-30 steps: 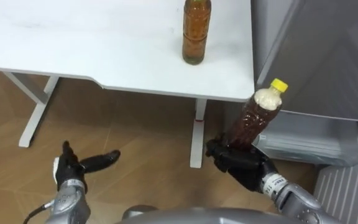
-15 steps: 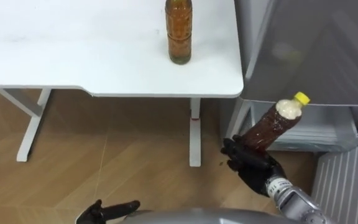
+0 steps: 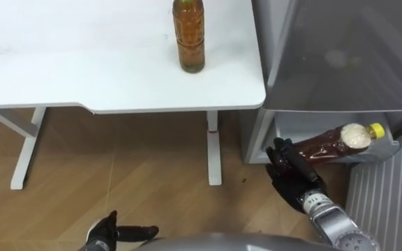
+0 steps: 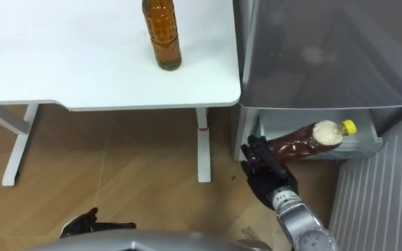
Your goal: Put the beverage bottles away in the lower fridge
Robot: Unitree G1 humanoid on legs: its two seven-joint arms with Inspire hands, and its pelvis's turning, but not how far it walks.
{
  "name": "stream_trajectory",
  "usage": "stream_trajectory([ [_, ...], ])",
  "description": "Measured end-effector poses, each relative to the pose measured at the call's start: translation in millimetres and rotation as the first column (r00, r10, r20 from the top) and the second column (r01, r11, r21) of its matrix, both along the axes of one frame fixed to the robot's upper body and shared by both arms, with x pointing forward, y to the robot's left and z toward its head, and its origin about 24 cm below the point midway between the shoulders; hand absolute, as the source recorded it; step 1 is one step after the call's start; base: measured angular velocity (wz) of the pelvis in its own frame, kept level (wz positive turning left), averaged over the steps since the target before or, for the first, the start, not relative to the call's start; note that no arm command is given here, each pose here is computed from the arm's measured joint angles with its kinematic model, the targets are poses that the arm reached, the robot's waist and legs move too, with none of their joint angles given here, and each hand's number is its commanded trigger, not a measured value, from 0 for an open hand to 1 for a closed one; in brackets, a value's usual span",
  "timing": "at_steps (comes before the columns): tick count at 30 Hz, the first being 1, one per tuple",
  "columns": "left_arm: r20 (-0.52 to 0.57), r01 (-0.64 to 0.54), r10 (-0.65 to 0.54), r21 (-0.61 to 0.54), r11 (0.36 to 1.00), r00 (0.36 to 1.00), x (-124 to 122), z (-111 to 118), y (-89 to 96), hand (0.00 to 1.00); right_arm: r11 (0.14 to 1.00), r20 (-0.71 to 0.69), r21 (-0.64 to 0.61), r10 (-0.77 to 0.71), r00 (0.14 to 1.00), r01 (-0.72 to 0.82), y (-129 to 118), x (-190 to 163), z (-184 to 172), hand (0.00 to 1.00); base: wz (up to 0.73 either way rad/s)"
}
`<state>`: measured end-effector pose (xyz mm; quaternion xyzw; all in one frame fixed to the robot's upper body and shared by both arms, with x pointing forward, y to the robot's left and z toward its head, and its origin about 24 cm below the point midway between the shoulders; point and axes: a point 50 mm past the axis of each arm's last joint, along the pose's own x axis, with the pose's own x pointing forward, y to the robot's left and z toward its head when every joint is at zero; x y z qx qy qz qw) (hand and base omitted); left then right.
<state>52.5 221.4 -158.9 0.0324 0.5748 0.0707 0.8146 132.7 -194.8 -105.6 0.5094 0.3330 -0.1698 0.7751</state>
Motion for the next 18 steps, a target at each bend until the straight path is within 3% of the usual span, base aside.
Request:
stream_trajectory([
  [18, 0.012, -0.026, 0.025, 0.035, 0.999, 1.0, -5.6, -0.1, 3.5, 0.0, 0.973, -0.092, 0.109, -0.195, 0.976, 0.204, -8.7, -8.9, -16.3, 1.0, 0.0],
])
